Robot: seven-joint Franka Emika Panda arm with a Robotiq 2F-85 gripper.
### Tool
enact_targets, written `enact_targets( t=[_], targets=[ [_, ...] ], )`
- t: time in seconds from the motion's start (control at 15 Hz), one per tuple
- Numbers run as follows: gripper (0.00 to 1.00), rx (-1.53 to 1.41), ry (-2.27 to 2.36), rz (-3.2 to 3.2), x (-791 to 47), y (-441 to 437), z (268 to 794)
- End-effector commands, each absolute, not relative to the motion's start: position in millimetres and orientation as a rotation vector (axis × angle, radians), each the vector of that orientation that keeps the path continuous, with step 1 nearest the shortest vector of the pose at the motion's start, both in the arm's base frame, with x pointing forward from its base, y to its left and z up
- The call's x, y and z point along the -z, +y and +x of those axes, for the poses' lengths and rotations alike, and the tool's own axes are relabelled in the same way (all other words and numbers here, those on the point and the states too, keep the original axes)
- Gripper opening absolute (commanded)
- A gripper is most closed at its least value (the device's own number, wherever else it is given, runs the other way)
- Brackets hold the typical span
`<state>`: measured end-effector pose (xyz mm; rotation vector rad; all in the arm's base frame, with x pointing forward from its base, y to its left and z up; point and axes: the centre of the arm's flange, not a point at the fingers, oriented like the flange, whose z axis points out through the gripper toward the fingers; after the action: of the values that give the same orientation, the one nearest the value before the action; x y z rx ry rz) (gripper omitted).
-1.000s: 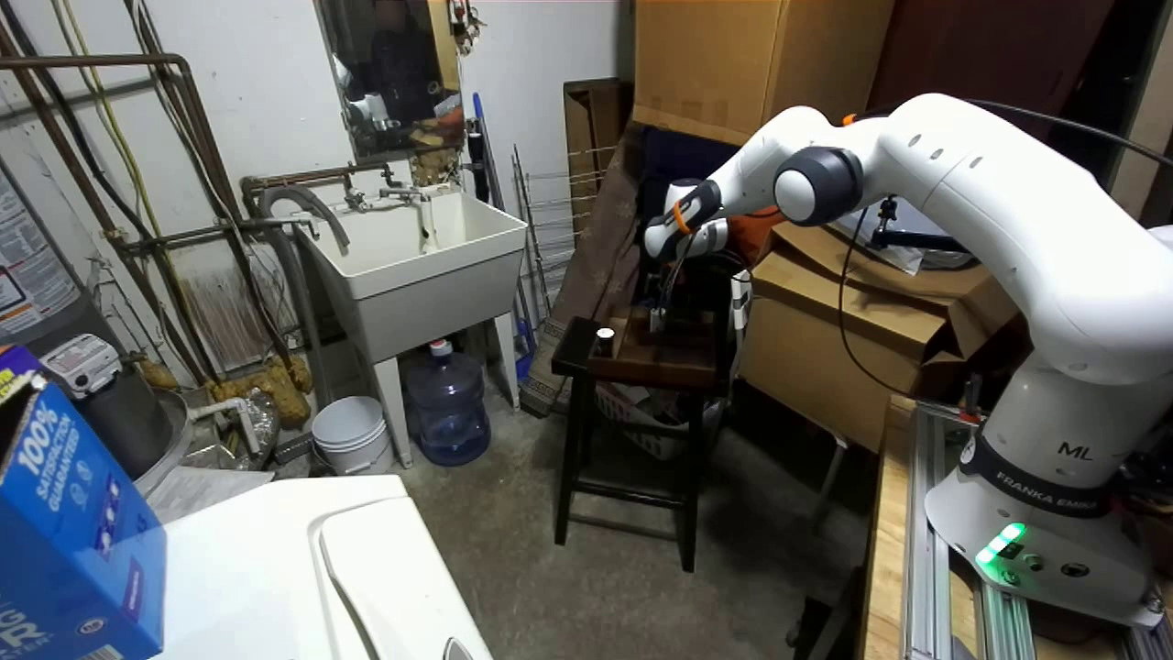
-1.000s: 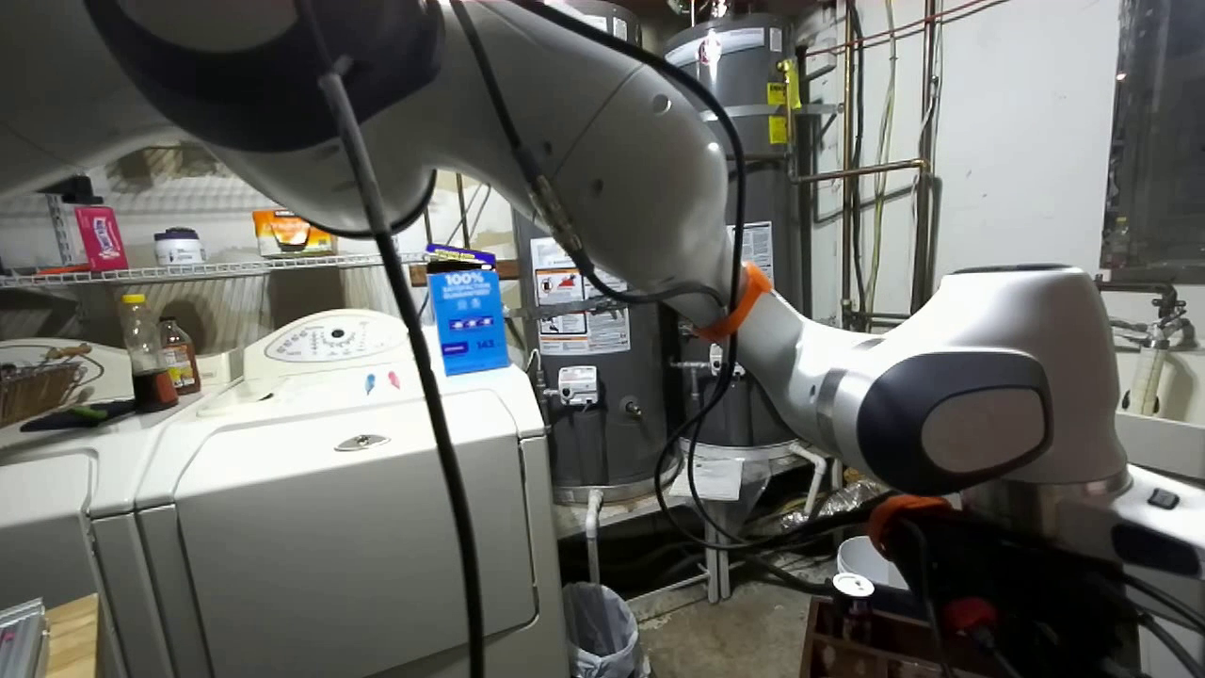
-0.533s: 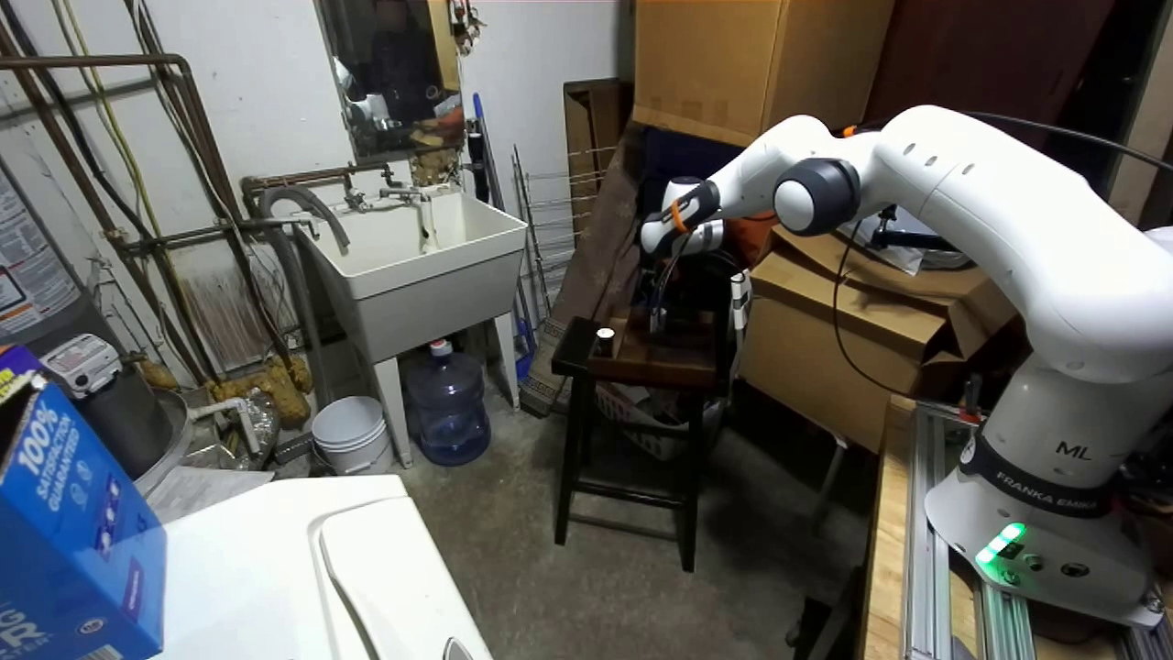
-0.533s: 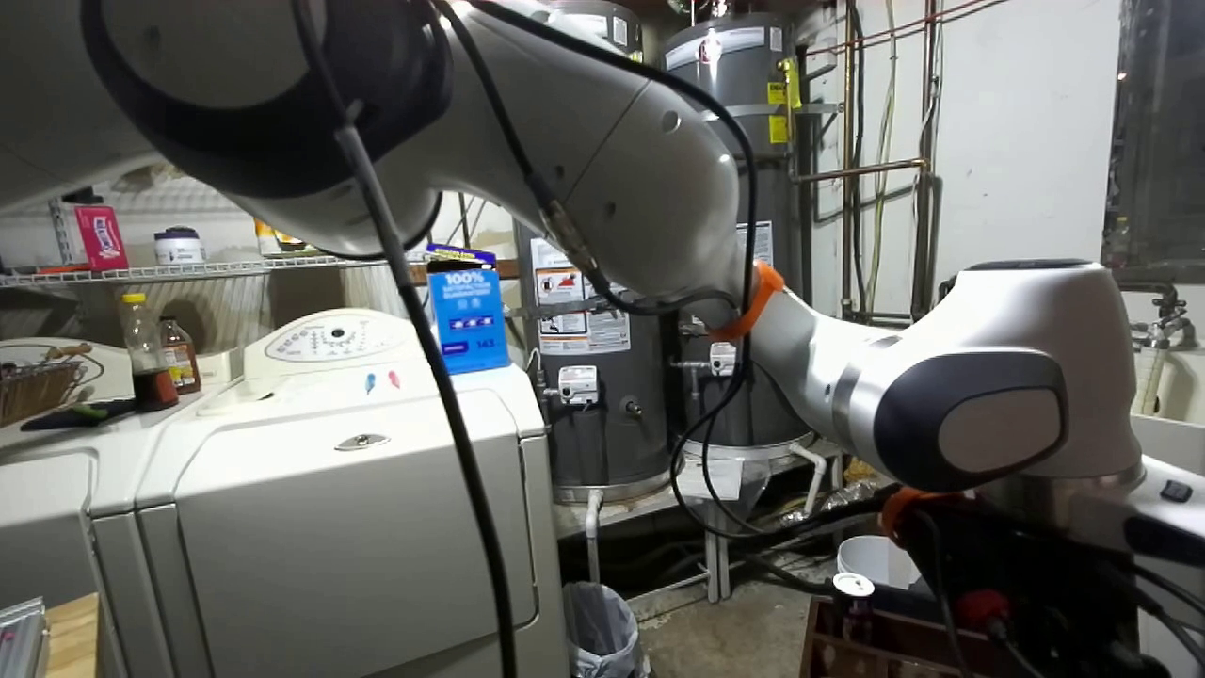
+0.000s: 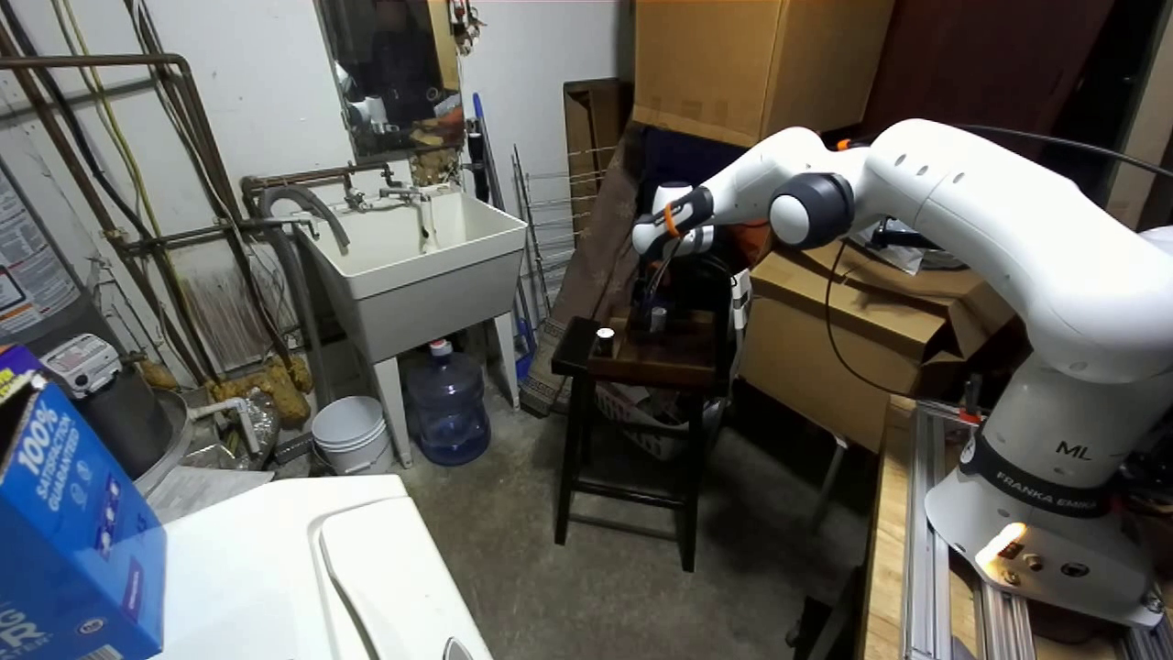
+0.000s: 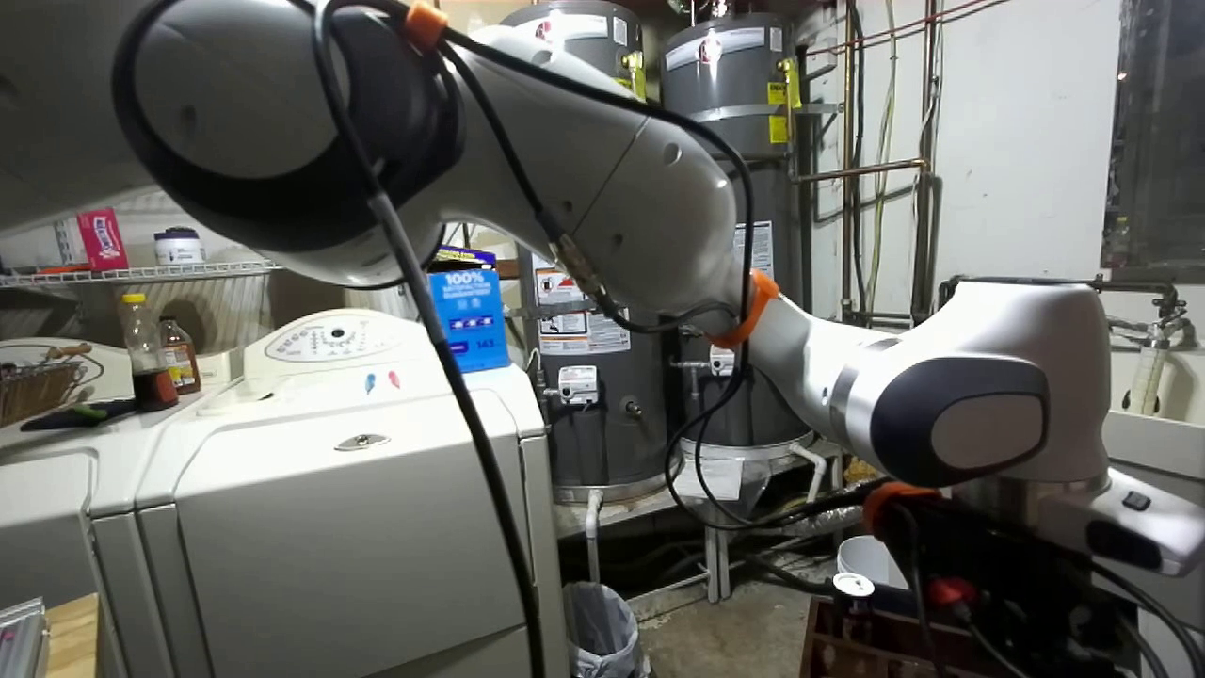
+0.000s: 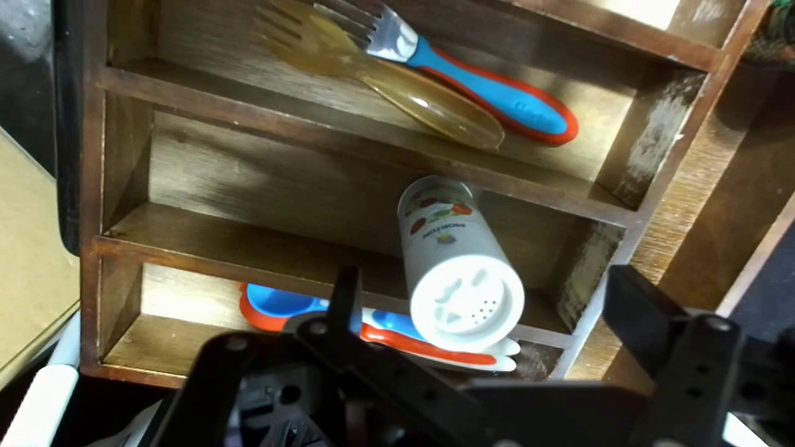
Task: Move the object to the left
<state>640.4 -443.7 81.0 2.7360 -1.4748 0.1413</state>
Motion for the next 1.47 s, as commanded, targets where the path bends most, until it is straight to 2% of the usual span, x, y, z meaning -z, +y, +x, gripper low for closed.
enact_targets(
  t=[0.0, 0.13, 0.27, 0.33, 0.4, 0.8, 1.2, 1.4],
  targets=[
    [1.0, -0.117, -1.523, 2.719, -69, -457, 661],
    [0.99, -0.104, -1.529, 2.712, -63, -457, 659],
    [0.89, -0.099, -1.536, 2.707, -60, -458, 659],
    [0.71, -0.107, -1.536, 2.699, -59, -459, 659],
    [0.61, -0.114, -1.537, 2.694, -58, -459, 659],
    [0.2, -0.149, -1.518, 2.673, -59, -461, 660],
    [0.2, -0.217, -1.39, 2.765, -123, -450, 649],
    [0.2, -0.3, -1.406, 2.796, -151, -455, 663]
  ],
)
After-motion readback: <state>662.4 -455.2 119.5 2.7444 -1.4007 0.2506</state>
